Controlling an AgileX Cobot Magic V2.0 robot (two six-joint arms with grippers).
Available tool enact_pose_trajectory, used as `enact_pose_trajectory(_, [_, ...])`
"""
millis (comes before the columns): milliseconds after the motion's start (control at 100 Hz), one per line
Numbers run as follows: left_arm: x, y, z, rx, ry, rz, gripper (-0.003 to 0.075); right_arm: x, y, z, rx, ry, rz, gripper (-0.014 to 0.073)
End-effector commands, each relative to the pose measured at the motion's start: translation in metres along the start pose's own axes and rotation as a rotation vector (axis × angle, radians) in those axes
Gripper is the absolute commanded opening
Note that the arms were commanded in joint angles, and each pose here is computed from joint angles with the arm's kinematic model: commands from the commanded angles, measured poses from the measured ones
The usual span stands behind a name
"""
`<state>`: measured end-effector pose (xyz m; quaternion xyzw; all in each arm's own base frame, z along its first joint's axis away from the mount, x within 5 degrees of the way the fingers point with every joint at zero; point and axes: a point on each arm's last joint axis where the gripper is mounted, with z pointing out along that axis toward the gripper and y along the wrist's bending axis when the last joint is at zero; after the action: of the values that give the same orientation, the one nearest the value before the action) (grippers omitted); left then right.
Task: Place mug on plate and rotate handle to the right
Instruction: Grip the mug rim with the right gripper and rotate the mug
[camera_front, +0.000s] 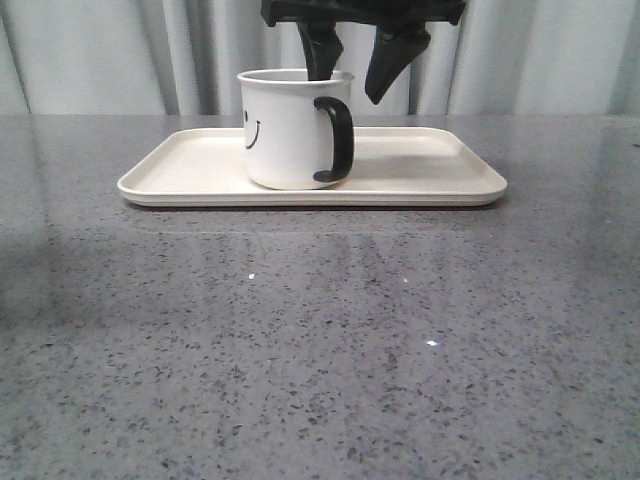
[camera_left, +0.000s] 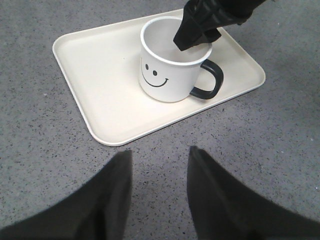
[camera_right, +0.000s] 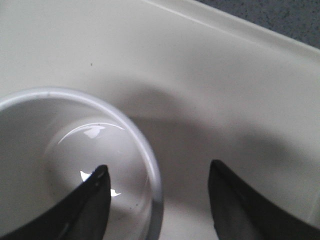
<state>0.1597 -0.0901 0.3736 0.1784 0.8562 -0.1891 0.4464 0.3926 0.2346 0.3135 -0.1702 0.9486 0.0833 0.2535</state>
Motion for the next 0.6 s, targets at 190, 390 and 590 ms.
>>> enact_pose_trajectory(190, [-0.0155, -0.0032, -0.0090, 0.015, -0.131, -0.014, 0.0261, -0.0122, -0.0013, -0.0355, -0.026, -0.116, 0.015, 0.0100])
enact_pose_trajectory(390, [-0.0150, -0.0033, -0.0089, 0.015, -0.125, -0.014, 0.0261, -0.0126, -0.0035, -0.0355, -0.026, -0.116, 0.028, -0.0065])
enact_pose_trajectory(590, [-0.0147, -0.0037, -0.0089, 0.020, -0.122, -0.020, 0.0261, -0.0171, -0.0037, -0.0448, -0.017, -0.139, -0.019, -0.0069])
